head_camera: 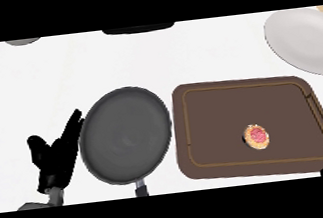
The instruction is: Pick the cupcake from the tray and place it in the plate
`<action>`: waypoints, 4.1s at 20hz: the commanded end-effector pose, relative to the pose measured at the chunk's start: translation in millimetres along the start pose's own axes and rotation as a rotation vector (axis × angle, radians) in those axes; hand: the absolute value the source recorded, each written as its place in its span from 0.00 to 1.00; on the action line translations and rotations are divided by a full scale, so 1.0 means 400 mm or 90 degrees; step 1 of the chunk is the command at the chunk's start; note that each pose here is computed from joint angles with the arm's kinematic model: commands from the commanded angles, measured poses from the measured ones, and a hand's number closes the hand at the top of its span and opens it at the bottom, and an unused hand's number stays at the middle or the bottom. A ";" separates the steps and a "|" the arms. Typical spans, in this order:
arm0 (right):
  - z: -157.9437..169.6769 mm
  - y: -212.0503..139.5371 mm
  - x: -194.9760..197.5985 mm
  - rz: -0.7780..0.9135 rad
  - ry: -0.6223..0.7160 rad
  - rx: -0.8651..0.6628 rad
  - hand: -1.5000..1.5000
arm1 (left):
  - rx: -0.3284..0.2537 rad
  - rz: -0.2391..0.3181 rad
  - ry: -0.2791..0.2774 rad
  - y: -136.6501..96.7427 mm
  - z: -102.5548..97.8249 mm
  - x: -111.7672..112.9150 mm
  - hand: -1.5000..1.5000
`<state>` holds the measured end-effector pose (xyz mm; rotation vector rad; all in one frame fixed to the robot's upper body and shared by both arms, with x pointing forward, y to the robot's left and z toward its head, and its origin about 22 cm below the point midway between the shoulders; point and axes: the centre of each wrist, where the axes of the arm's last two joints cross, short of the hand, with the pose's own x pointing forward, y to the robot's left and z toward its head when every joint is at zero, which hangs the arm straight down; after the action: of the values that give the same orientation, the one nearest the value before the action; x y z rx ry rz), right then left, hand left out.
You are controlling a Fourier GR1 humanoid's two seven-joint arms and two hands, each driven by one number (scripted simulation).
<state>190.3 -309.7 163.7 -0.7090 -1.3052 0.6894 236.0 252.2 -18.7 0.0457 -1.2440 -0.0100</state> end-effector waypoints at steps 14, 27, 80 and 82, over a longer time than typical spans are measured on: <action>-0.038 0.217 0.099 0.023 0.066 0.094 0.00 | -0.014 0.015 0.030 0.019 -0.003 -0.034 0.50; -0.052 0.293 0.097 0.106 0.122 0.054 0.00 | -0.015 0.010 0.041 -0.029 -0.021 -0.051 0.50; -0.398 0.244 0.059 -0.160 0.048 -0.521 1.00 | -0.022 0.016 0.029 -0.035 -0.001 -0.032 0.50; -0.445 0.204 0.026 -0.134 0.059 -0.548 1.00 | -0.032 0.018 0.035 -0.033 -0.009 -0.007 0.50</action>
<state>352.0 -225.4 85.7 -1.1830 -1.5503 -0.0422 236.3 243.1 -19.6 0.0271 -1.2446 -0.0156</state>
